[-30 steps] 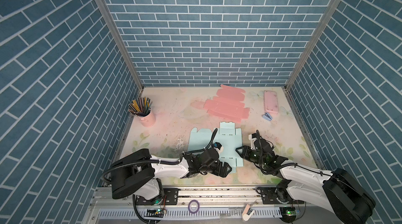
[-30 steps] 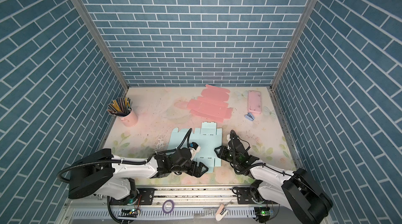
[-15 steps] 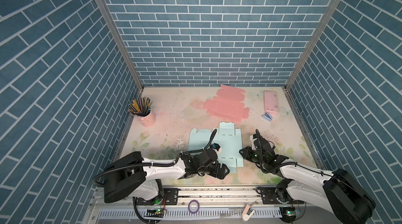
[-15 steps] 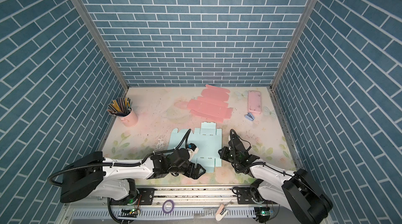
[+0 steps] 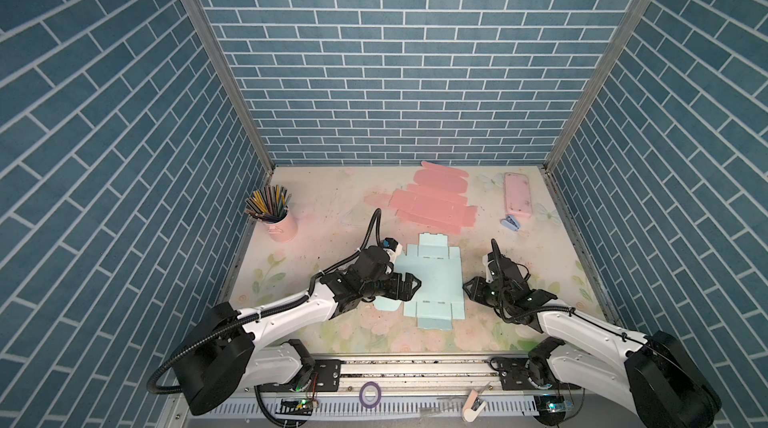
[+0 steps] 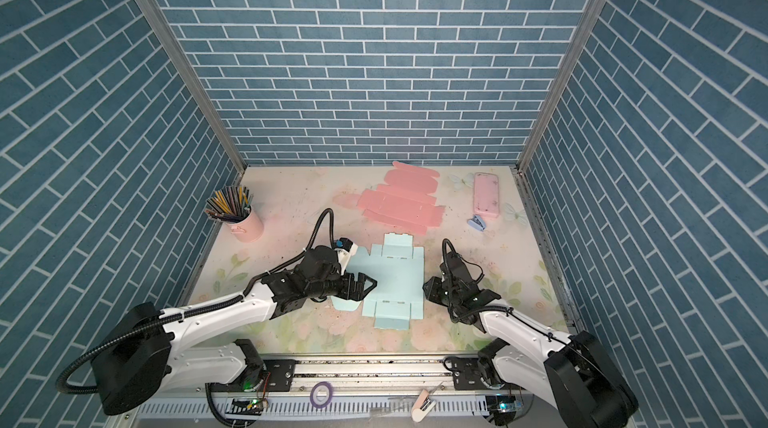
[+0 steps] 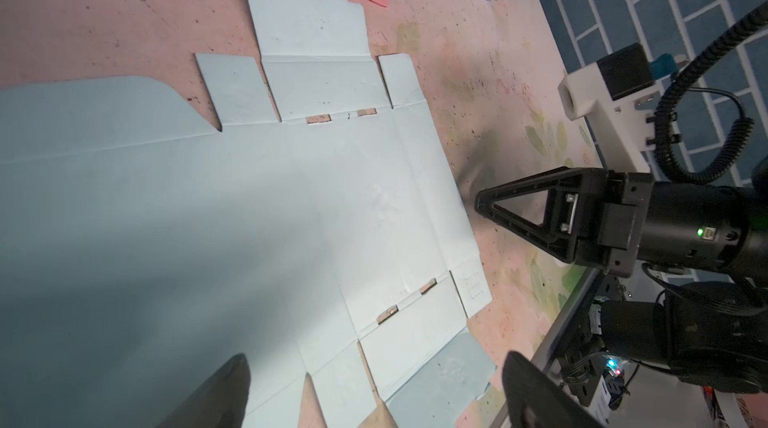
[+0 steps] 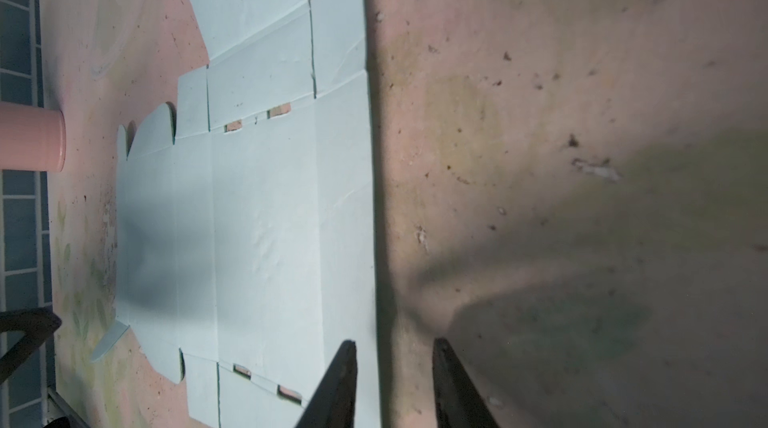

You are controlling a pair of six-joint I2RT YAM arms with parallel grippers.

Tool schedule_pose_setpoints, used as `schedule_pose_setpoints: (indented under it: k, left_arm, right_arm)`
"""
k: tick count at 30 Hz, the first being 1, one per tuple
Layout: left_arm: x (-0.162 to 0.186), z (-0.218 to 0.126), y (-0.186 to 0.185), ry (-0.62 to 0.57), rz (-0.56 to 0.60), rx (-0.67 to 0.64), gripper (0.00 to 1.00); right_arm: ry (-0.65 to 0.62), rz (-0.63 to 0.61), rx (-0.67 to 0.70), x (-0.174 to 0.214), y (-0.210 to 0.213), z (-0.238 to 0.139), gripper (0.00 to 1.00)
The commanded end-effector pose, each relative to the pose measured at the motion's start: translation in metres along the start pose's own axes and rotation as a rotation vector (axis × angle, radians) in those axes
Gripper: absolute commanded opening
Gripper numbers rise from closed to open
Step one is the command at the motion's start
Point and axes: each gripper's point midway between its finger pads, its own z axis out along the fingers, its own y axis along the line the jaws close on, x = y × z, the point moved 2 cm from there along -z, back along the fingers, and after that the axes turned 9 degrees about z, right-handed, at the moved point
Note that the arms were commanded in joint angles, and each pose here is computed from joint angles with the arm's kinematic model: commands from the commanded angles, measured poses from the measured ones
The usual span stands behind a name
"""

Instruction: Fold the paper box

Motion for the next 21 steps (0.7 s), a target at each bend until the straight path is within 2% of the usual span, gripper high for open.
schedule_pose_setpoints:
  k: [1, 8, 14, 21]
  left_arm:
    - [-0.002, -0.001, 0.023, -0.003, -0.013, -0.002, 0.95]
    - [-0.001, 0.007, 0.051, 0.020, -0.043, -0.048, 0.87]
    - [0.015, 0.017, 0.063, 0.064, -0.080, -0.064, 0.68]
    - [0.025, 0.018, 0.069, 0.074, -0.087, -0.079, 0.62]
  right_arm:
    - [0.004, 0.036, -0.055, -0.007, 0.008, 0.001, 0.34]
    - [0.040, 0.044, -0.109, -0.018, 0.020, 0.010, 0.34]
    - [0.076, 0.021, -0.173, -0.021, 0.034, 0.020, 0.32]
    - [0.104, 0.021, -0.205, -0.024, 0.041, 0.031, 0.31]
